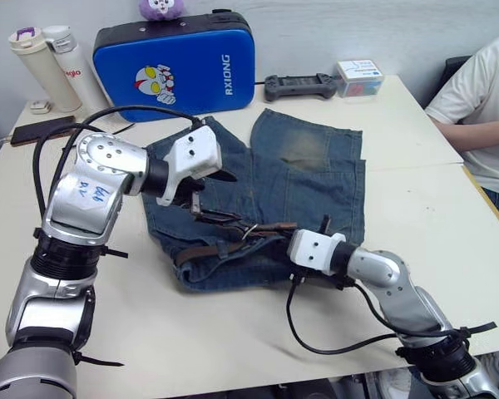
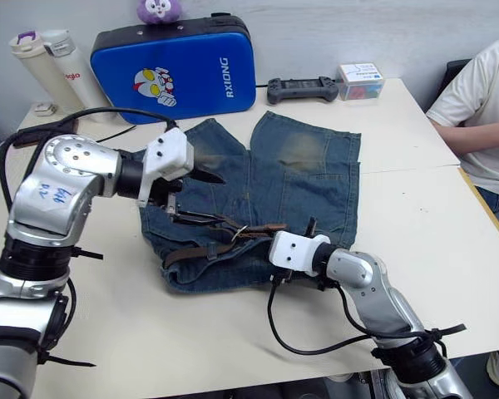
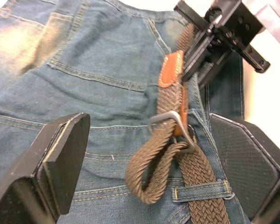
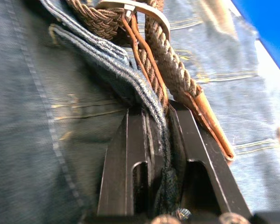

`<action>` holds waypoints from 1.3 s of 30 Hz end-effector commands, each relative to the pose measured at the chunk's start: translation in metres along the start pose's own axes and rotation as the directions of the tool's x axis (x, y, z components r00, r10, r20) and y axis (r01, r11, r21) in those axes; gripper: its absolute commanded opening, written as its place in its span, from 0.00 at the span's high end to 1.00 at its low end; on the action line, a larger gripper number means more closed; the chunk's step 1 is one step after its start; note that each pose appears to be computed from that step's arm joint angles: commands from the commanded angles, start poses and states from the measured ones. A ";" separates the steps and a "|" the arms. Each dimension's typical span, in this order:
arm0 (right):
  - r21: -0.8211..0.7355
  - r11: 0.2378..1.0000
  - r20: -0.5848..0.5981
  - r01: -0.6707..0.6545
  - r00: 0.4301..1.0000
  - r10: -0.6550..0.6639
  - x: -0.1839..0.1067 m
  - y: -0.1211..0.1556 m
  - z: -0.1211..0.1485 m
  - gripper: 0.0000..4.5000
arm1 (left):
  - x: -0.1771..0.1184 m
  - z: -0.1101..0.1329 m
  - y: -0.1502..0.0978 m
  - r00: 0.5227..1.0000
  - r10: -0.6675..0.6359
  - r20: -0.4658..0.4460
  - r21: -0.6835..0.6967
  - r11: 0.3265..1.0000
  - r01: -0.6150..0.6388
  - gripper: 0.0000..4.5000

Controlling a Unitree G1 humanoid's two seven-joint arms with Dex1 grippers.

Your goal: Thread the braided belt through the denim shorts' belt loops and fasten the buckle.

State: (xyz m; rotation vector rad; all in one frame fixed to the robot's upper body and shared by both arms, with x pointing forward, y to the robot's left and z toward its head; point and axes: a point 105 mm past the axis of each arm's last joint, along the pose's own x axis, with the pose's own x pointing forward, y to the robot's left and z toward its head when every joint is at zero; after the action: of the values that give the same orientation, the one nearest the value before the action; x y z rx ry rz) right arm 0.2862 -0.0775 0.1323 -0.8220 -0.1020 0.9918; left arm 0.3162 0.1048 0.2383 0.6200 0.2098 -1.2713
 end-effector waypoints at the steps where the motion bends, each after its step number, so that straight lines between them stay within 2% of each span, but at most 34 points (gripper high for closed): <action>1: -0.002 0.999 0.043 -0.052 0.998 0.052 -0.010 0.004 0.014 0.50 | -0.008 0.006 0.002 1.000 0.012 0.012 0.018 1.000 -0.012 0.00; 2: 0.001 0.997 0.046 -0.073 0.996 0.073 -0.014 0.006 0.016 0.37 | -0.009 0.005 0.001 1.000 0.005 0.010 0.013 1.000 -0.005 0.00; 6: 0.018 0.988 0.041 -0.151 0.988 0.150 -0.038 0.011 0.022 0.01 | -0.015 -0.005 -0.006 0.999 -0.030 -0.023 -0.008 1.000 0.030 0.00; 11: 0.112 0.975 0.051 -0.193 0.981 0.188 -0.059 0.004 0.030 0.01 | -0.018 -0.012 -0.016 0.997 -0.074 -0.020 -0.037 0.997 0.073 0.00; 15: 0.233 0.950 0.084 -0.206 0.978 0.192 -0.069 -0.010 0.041 0.01 | -0.014 -0.034 -0.024 0.994 -0.099 -0.055 -0.042 0.994 0.096 0.00; 18: 0.271 0.944 0.091 -0.190 0.981 0.171 -0.071 -0.018 0.046 0.00 | -0.011 -0.052 -0.031 0.987 -0.135 -0.085 -0.068 0.989 0.129 0.20; 24: 0.294 0.946 0.074 -0.140 0.990 0.124 -0.072 -0.030 0.048 0.00 | 0.003 -0.069 -0.038 0.983 -0.151 -0.107 -0.068 0.987 0.144 0.74; 26: 0.291 0.949 0.071 -0.122 0.992 0.106 -0.072 -0.034 0.049 0.00 | 0.010 -0.080 -0.037 0.981 -0.117 -0.157 -0.037 0.993 0.112 0.94; 27: 0.288 0.951 0.073 -0.110 0.993 0.093 -0.073 -0.036 0.050 0.00 | 0.012 -0.086 -0.039 0.978 -0.112 -0.178 -0.033 0.994 0.108 0.99; 32: 0.269 0.960 0.050 -0.075 0.997 0.064 -0.074 -0.044 0.048 0.00 | 0.016 -0.112 -0.067 0.949 -0.199 -0.245 -0.077 0.980 0.186 0.99; 34: 0.272 0.960 0.043 -0.070 0.997 0.061 -0.073 -0.046 0.047 0.00 | 0.013 -0.125 -0.070 0.933 -0.195 -0.303 -0.064 0.981 0.184 0.99; 39: 0.282 0.955 -0.007 -0.092 0.995 0.098 -0.069 -0.046 0.038 0.00 | 0.008 -0.141 -0.074 0.919 -0.189 -0.346 -0.062 0.982 0.179 0.99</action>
State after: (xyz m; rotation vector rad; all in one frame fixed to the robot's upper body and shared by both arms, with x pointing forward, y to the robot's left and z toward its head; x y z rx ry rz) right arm 0.2626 -0.1216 0.2054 -0.5461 0.0968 1.0582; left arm 0.2805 0.1475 0.1140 0.7891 0.4924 -1.3495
